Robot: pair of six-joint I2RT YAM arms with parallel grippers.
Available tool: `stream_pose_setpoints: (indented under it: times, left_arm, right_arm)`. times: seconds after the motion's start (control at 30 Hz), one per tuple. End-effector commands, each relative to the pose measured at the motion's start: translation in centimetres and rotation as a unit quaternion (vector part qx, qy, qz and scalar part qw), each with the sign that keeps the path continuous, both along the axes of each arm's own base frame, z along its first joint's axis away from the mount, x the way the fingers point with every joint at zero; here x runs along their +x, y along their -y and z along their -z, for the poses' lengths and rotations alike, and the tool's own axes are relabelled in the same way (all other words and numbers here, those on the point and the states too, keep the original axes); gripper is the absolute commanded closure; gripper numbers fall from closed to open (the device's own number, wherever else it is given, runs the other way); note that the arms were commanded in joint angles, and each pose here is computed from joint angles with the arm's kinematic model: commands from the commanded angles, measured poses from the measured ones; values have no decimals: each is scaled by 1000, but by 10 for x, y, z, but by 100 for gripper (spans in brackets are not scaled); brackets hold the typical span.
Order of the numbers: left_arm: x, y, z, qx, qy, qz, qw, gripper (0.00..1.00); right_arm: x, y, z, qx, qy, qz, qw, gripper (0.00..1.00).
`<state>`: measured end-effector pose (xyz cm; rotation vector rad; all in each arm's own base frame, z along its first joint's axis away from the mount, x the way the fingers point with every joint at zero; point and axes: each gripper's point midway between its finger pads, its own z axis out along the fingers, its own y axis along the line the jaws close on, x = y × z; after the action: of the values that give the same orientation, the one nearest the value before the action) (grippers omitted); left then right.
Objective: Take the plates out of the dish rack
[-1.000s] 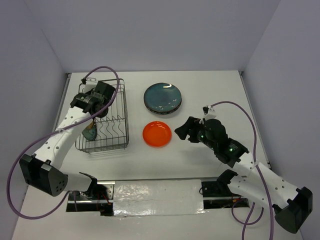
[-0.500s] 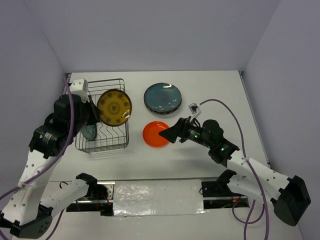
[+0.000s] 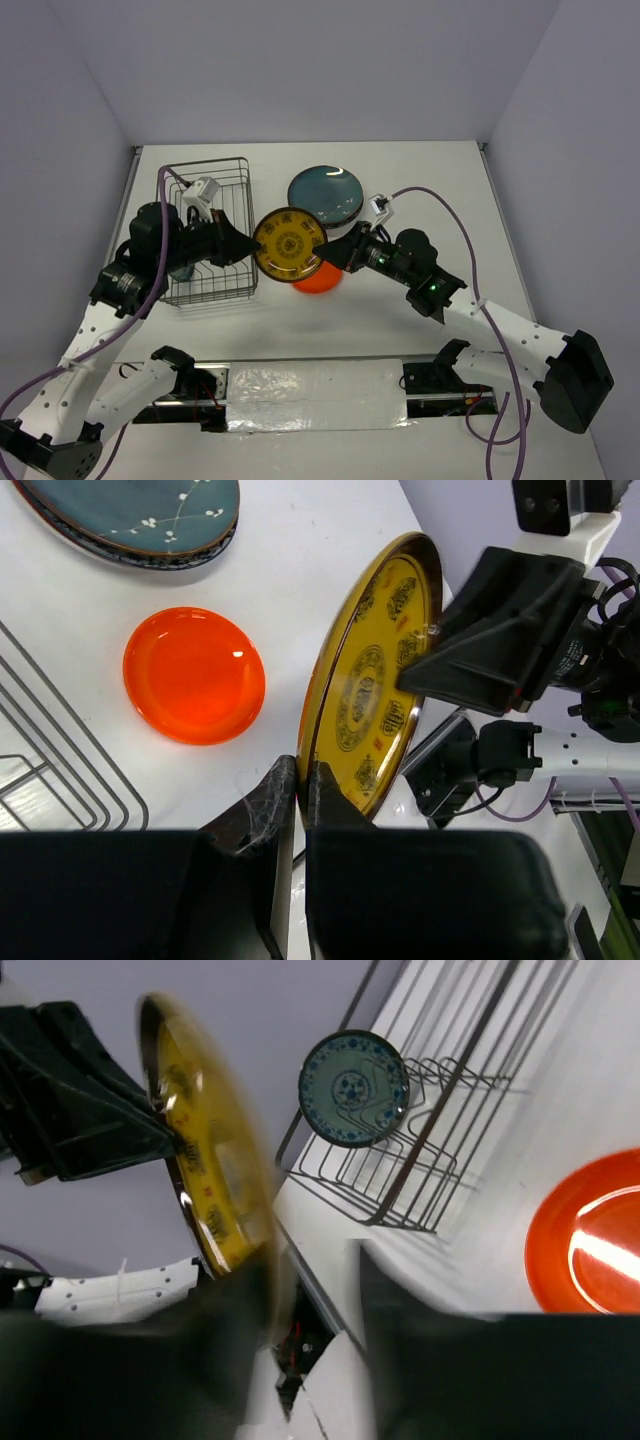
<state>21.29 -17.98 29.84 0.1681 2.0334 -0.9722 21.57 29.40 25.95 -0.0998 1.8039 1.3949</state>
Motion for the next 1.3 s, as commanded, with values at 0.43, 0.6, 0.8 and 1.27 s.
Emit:
stream_pose_setpoints:
  times: [0.43,0.6,0.8,1.27]
  left_arm:
    - [36,-112,29,174,-34,-305,936,0]
    - [19,-167,23,241,-33,-412,878,0]
    - [11,-194,12,280,-25,-461,842,0]
    - [13,-200,20,307,-34,-464,830,0]
  right_arm:
    - [43,28,42,-109,-75,110,985,100]
    - [58,34,88,-150,-117,108,976,100]
    - [78,40,129,-177,-152,92,968,99]
    - [81,33,180,-219,-197,64,954,41]
